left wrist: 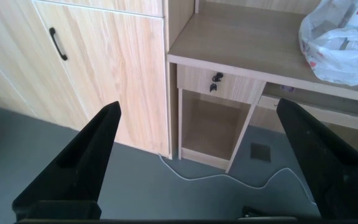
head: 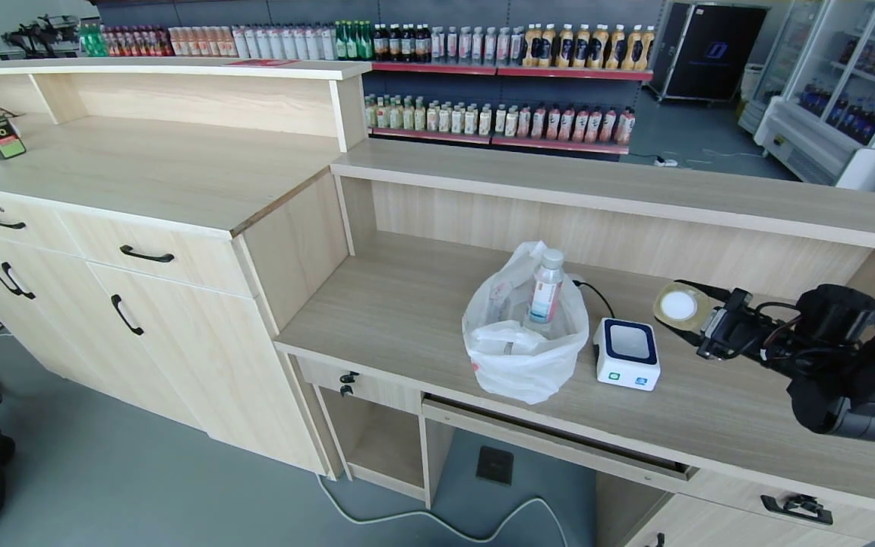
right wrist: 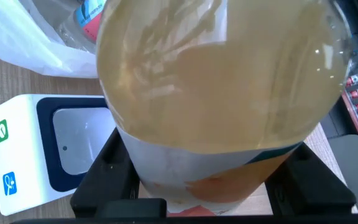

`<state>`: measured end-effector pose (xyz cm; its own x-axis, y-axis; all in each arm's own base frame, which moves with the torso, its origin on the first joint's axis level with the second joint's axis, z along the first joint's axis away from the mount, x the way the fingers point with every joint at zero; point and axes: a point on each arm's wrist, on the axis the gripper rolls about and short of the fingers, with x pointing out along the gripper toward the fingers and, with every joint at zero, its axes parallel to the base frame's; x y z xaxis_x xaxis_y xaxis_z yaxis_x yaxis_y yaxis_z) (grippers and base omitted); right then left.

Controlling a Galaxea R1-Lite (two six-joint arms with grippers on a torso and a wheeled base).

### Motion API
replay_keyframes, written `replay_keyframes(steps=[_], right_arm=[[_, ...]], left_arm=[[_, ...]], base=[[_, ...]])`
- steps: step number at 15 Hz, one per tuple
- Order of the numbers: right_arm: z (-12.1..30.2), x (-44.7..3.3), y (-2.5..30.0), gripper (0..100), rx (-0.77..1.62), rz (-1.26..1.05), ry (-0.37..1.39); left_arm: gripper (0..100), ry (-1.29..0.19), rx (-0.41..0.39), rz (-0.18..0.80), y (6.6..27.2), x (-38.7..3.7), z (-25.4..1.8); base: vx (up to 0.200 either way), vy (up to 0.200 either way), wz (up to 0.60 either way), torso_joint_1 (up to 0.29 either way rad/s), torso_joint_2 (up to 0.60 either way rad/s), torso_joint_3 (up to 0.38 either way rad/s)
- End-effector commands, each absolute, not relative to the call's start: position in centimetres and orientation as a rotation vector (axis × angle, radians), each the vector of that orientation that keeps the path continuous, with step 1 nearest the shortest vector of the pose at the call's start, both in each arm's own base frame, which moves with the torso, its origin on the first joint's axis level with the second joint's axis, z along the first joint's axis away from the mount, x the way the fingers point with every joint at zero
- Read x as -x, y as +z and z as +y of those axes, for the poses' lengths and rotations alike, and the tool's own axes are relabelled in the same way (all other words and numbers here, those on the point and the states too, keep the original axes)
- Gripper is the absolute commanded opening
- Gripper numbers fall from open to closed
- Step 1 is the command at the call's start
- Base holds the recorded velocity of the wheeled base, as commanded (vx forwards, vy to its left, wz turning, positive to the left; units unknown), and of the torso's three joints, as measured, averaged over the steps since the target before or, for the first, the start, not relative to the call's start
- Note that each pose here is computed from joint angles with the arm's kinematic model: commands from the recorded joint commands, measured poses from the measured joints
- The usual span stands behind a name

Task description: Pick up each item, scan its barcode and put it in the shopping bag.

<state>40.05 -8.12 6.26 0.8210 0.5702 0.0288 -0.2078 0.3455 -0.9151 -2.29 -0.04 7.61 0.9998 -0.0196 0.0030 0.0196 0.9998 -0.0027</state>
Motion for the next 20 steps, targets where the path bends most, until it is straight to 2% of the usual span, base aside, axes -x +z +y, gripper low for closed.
replay_keyframes(steps=[1, 20], right_arm=[[-8.4, -40.3, 5.9, 0, 1.108, -0.37, 0.519], [-7.0, -42.0, 4.1, 0, 1.076, -0.382, 0.561]], left_arm=[[100, -0.02, 0.003, -0.002, 7.6, 2.3, 0.0], [100, -0.02, 0.003, -0.002, 7.6, 2.3, 0.0]], base=[[0.0, 0.0, 0.0, 0.0, 0.0, 0.0], [0.0, 0.0, 0.0, 0.0, 0.0, 0.0]])
